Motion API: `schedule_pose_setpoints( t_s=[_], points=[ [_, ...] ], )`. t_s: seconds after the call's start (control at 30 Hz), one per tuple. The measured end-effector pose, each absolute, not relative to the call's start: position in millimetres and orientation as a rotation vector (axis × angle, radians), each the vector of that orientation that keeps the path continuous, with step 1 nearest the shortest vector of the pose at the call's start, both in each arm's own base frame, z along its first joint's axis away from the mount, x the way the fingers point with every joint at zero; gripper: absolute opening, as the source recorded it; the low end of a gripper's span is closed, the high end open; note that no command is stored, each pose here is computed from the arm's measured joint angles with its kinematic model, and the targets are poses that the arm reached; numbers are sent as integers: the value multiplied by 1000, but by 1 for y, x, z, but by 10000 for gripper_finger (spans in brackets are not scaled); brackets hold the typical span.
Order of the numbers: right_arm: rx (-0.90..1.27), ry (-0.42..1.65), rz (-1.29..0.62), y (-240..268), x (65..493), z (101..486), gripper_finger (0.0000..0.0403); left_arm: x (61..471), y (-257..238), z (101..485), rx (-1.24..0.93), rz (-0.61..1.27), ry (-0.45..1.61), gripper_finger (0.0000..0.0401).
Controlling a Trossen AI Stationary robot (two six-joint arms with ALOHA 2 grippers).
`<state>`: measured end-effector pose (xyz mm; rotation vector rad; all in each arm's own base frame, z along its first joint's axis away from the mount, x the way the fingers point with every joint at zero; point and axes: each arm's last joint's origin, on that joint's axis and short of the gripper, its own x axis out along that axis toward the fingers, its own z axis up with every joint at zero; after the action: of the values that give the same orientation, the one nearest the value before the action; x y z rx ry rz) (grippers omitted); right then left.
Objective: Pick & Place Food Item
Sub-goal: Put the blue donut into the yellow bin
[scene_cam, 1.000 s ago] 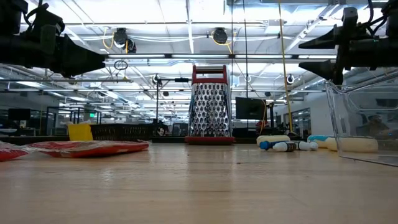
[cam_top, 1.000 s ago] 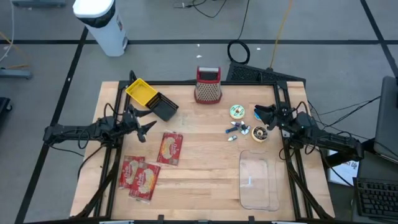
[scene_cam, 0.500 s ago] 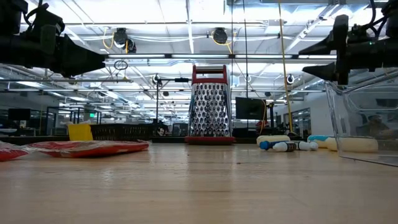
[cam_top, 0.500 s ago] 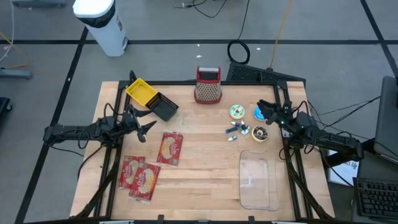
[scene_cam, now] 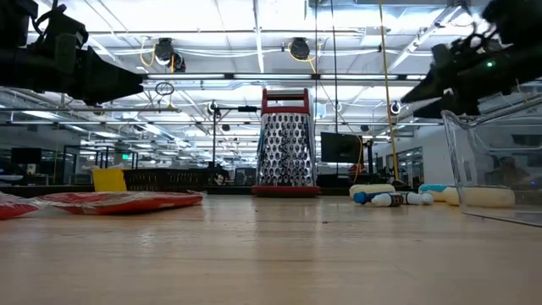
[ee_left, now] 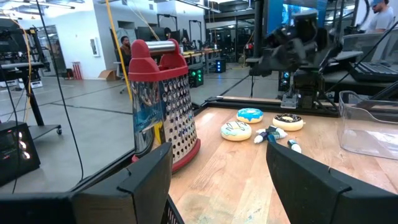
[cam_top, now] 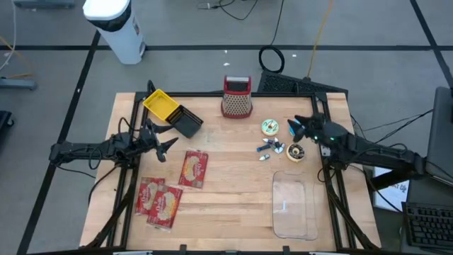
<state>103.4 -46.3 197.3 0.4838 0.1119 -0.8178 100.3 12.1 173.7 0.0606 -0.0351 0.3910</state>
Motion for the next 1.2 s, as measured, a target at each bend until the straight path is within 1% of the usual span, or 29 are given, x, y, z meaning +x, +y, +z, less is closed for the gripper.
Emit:
schedule_pose_setpoints(
  t_s=[0.17,0.3,0.53,0.7,0.83,1.03,1.2],
  points=[
    [581,428,-1021,-61,111,213,224,100,12,174,61,391,-35,257],
    [603,674,-1162,-76,117,212,224,100,12,174,61,391,-35,257],
    [665,946,-1189,-100,126,185,224,100,12,174,61,391,-35,257],
    [690,1064,-1199,-109,128,170,224,100,12,174,61,391,-35,257],
    [691,1121,-1204,-113,129,160,224,100,12,174,61,391,-35,257],
    [708,1113,-1228,-116,126,145,224,100,12,174,61,391,-35,257],
    [719,1060,-1242,-119,124,137,224,100,12,174,61,391,-35,257]
  ],
)
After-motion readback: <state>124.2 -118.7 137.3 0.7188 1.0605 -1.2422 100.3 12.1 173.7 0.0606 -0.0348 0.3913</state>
